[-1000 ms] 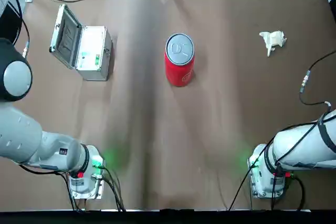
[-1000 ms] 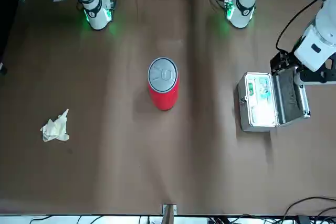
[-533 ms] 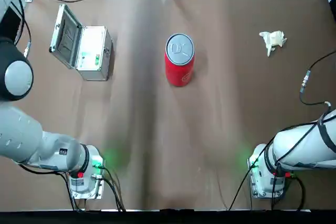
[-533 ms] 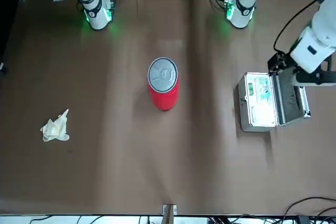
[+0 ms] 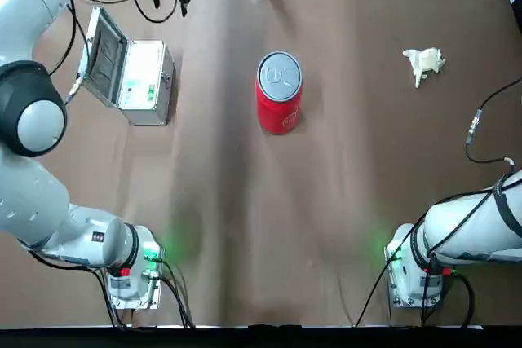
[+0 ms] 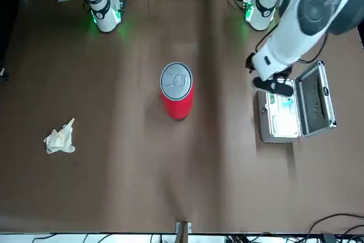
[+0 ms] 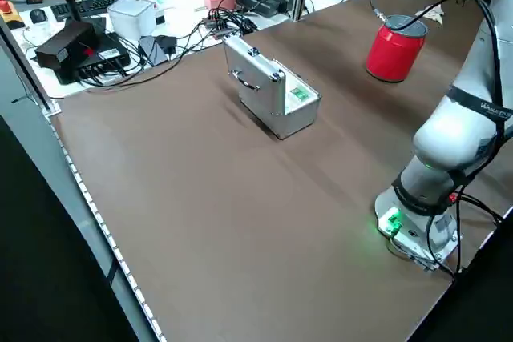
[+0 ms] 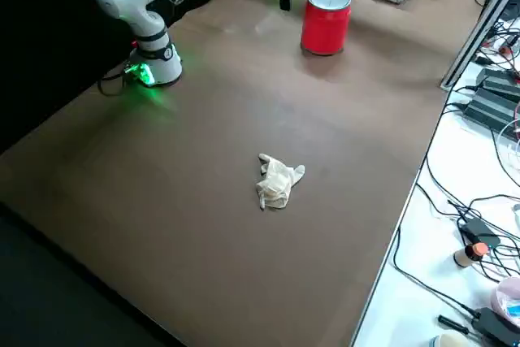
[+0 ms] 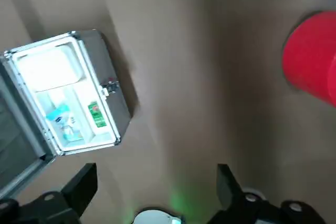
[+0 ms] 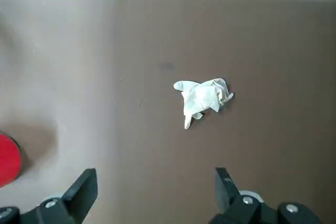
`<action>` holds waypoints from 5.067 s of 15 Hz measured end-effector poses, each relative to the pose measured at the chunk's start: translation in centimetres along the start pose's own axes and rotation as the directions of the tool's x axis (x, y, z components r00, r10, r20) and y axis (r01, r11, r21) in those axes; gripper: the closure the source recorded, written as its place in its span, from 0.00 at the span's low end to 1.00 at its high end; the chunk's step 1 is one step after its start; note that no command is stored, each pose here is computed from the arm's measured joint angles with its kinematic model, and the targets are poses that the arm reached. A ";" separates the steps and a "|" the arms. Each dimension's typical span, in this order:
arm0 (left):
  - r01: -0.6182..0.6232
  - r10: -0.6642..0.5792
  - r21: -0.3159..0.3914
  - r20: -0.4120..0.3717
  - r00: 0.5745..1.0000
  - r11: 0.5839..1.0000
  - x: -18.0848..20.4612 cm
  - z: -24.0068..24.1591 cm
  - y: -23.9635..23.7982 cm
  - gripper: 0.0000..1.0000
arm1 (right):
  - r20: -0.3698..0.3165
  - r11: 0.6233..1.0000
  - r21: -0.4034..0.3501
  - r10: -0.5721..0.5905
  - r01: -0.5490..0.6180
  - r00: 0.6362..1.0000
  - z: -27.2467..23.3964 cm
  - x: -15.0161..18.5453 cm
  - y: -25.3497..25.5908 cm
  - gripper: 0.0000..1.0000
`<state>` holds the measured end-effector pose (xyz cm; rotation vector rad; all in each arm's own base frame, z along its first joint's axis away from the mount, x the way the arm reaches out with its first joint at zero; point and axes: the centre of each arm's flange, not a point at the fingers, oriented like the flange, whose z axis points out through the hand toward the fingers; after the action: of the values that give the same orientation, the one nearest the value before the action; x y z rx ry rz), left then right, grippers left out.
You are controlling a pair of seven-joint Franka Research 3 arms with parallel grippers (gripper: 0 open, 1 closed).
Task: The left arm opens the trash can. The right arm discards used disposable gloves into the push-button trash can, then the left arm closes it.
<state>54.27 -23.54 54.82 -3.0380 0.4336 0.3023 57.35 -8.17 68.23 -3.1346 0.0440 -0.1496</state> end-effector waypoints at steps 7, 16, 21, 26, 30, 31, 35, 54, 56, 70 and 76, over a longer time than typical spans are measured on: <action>0.068 -0.066 -0.099 0.025 0.998 0.993 -0.2 1.6 9.7 0.44 | 0.003 1.000 0.001 -0.001 0.001 1.000 0.2 0.0 0.0 0.01; 0.165 -0.187 -0.255 -0.064 0.980 0.953 0.5 3.1 20.8 0.99 | -0.009 1.000 -0.004 0.014 -0.014 1.000 2.8 1.1 0.9 0.01; 0.181 -0.234 -0.361 -0.111 0.966 0.915 1.2 6.1 27.9 0.99 | -0.037 0.993 -0.041 0.108 -0.110 0.993 16.8 7.3 8.0 0.01; 0.151 -0.222 -0.353 -0.169 0.960 0.923 1.4 10.0 32.8 0.99 | 0.035 0.984 -0.047 0.173 -0.172 0.984 31.2 8.9 13.0 0.01; 0.144 -0.225 -0.346 -0.204 0.953 0.927 1.2 12.1 35.4 0.99 | 0.117 0.989 -0.028 0.149 -0.146 0.982 40.0 8.8 12.4 0.01; 0.148 -0.227 -0.340 -0.206 0.952 0.929 1.2 12.5 35.6 0.99 | 0.132 0.993 -0.022 0.120 -0.118 0.984 41.0 8.7 12.2 0.01; 0.140 -0.217 -0.321 -0.218 0.951 0.937 1.4 13.2 35.7 0.99 | 0.188 1.000 0.004 0.022 -0.023 0.982 44.2 8.1 11.1 0.01; 0.112 -0.179 -0.268 -0.242 0.954 0.957 1.8 15.8 36.8 0.99 | 0.360 0.978 -0.128 -0.110 0.165 0.926 51.5 5.8 6.3 0.02; 0.113 -0.181 -0.269 -0.242 0.953 0.956 1.8 15.7 36.8 0.99 | 0.368 0.972 -0.143 -0.124 0.188 0.922 51.9 5.7 6.2 0.02; 0.237 -0.316 -0.294 -0.260 0.913 0.926 3.5 9.2 31.6 0.86 | 0.361 0.943 -0.241 -0.131 0.228 0.923 53.1 5.3 10.0 0.11; 0.314 -0.371 -0.238 -0.250 0.894 0.919 3.3 5.4 26.3 0.35 | 0.360 0.944 -0.242 -0.128 0.225 0.924 53.8 5.2 10.3 0.18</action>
<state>48.93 -49.21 48.13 -3.2757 -0.1424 -0.1360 67.32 -18.47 15.15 -3.3872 -0.2443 0.4405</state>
